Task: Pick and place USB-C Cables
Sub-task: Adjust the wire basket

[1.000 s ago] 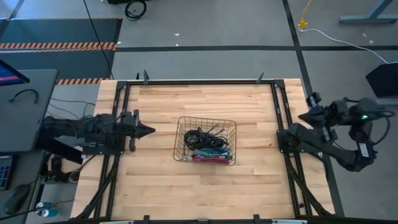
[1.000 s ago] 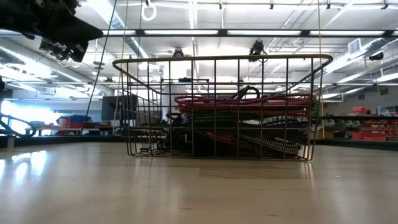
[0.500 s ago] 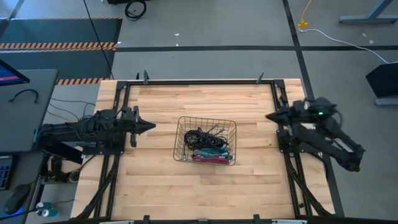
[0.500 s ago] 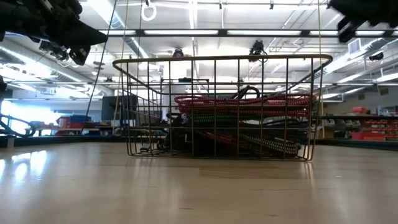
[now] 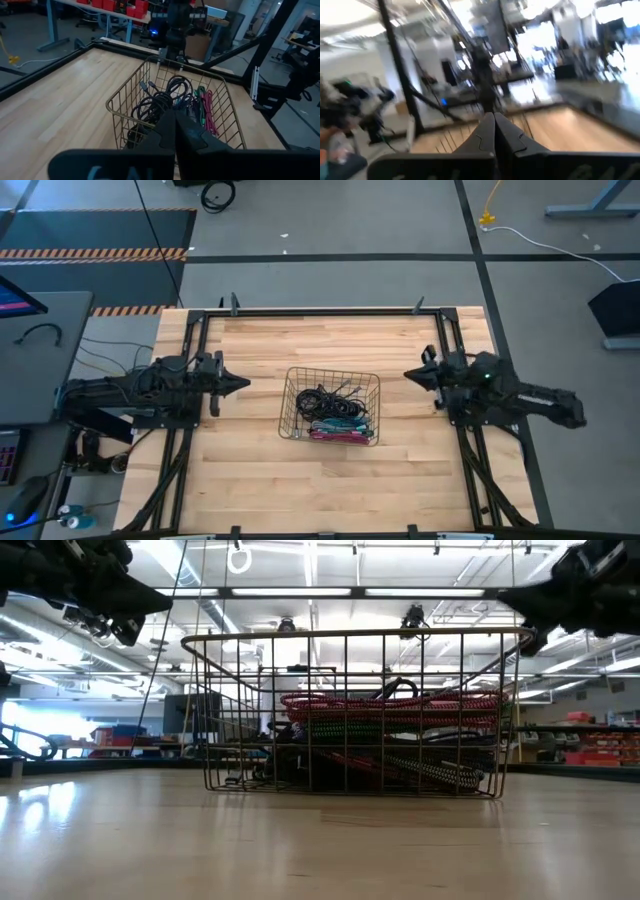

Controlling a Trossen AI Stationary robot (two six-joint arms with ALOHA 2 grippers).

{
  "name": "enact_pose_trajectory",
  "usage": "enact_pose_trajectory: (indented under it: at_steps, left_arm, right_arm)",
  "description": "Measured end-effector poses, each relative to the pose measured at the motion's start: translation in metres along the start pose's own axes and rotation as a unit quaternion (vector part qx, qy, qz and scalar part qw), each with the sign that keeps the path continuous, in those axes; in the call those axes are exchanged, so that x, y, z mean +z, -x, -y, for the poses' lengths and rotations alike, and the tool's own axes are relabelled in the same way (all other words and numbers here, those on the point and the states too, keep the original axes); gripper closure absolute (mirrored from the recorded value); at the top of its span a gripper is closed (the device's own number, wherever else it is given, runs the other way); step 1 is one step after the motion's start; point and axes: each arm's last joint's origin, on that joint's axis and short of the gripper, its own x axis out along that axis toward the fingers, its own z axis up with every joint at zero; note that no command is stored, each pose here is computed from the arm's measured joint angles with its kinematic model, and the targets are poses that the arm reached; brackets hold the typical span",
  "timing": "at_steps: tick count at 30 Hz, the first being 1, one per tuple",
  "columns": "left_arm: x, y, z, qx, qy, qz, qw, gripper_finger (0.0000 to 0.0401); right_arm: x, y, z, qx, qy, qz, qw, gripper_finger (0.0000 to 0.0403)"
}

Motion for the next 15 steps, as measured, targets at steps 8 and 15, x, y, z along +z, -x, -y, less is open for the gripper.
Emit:
enact_pose_trajectory:
  at_steps: [8, 15]
  left_arm:
    - [0.0, 0.0, -0.001, 0.009, -0.005, 0.002, 1.0, 0.0401]
    - [-0.005, -0.001, -0.002, 0.022, -0.048, -0.027, 0.998, 0.0401]
  right_arm:
    - [-0.023, -0.013, -0.009, -0.086, 0.019, -0.067, 0.994, 0.0403]
    - [-0.025, -0.019, -0.018, -0.074, 0.053, -0.101, 0.991, 0.0403]
